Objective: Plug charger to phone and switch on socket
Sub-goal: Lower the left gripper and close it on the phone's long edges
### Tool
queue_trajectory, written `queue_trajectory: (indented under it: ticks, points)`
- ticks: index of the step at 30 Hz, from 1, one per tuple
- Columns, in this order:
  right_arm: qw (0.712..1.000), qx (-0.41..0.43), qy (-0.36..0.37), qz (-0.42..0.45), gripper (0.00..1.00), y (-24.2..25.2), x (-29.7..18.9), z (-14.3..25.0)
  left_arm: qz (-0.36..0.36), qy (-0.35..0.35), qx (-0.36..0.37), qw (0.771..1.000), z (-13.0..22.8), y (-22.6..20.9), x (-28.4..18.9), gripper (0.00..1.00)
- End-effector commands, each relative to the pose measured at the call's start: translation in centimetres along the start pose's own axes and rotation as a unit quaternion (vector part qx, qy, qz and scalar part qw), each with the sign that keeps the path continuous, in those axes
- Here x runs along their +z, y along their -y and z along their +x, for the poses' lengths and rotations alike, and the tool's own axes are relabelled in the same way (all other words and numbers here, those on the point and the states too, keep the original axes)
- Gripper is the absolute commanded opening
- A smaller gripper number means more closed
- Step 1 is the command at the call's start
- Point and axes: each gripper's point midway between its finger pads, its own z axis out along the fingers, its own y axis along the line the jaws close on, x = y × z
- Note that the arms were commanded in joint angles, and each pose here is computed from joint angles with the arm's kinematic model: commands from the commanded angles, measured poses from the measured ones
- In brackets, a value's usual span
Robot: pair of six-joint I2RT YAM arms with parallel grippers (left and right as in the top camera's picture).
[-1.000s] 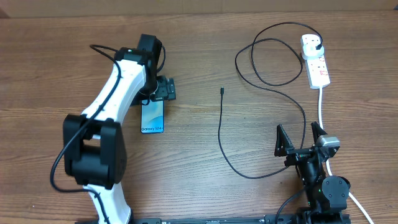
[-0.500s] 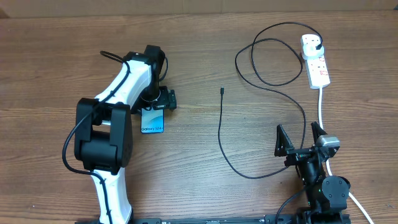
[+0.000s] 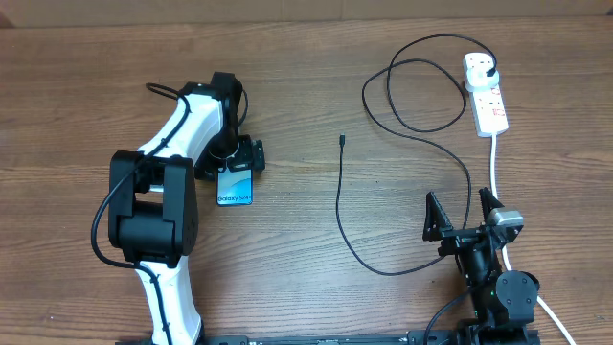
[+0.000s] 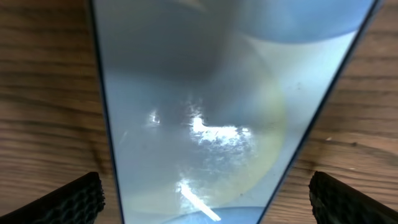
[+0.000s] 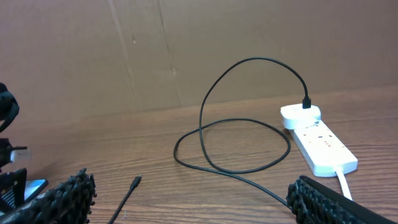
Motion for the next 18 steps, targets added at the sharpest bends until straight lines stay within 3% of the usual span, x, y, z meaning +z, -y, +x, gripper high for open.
queue_trajectory:
  ticks: [1, 18]
  points:
    - [1.0, 0.001, 0.001, 0.0, 1.0, 0.0, 0.0, 0.2, 0.007, -0.022, 0.01, 1.0, 0.9, -0.2, 1.5, 1.0]
    - [1.0, 0.001, 0.001, 0.0, 1.0, 0.0, 0.0, 0.2, 0.036, -0.038, 0.005, 0.999, 1.4, -1.8, 2.9, 1.0]
